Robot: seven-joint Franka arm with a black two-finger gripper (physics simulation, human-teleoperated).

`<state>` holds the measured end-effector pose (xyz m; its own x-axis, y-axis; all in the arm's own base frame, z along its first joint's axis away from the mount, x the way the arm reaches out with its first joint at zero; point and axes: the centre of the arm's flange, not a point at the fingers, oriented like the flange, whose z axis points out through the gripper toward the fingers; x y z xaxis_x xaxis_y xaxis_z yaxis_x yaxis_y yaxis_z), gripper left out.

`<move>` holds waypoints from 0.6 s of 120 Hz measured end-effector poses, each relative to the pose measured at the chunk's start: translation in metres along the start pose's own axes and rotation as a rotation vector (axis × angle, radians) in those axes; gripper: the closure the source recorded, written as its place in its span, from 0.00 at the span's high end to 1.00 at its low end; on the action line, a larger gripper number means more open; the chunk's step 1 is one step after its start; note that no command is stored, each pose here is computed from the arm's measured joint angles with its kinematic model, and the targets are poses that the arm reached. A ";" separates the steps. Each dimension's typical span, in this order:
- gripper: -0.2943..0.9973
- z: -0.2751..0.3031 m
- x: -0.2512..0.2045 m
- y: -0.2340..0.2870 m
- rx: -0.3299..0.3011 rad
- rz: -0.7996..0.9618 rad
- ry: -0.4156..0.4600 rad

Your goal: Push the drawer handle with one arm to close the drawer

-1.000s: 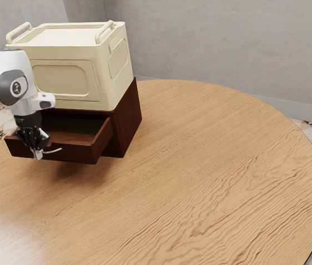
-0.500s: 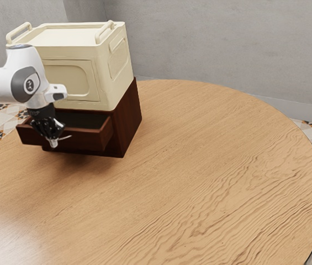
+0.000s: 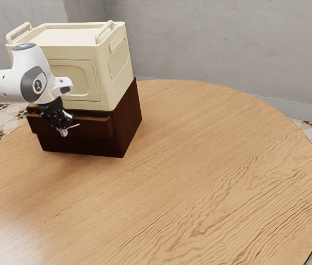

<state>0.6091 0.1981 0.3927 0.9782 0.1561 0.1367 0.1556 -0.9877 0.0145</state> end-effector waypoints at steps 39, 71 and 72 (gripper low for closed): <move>0.17 -0.092 -0.037 -0.008 0.007 -0.016 0.126; 0.46 -0.344 -0.149 0.052 -0.002 0.256 0.034; 0.47 -0.345 -0.150 0.053 -0.004 0.268 0.026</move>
<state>0.4231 0.1195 0.7147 0.9806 -0.1116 0.1614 -0.1096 -0.9937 -0.0214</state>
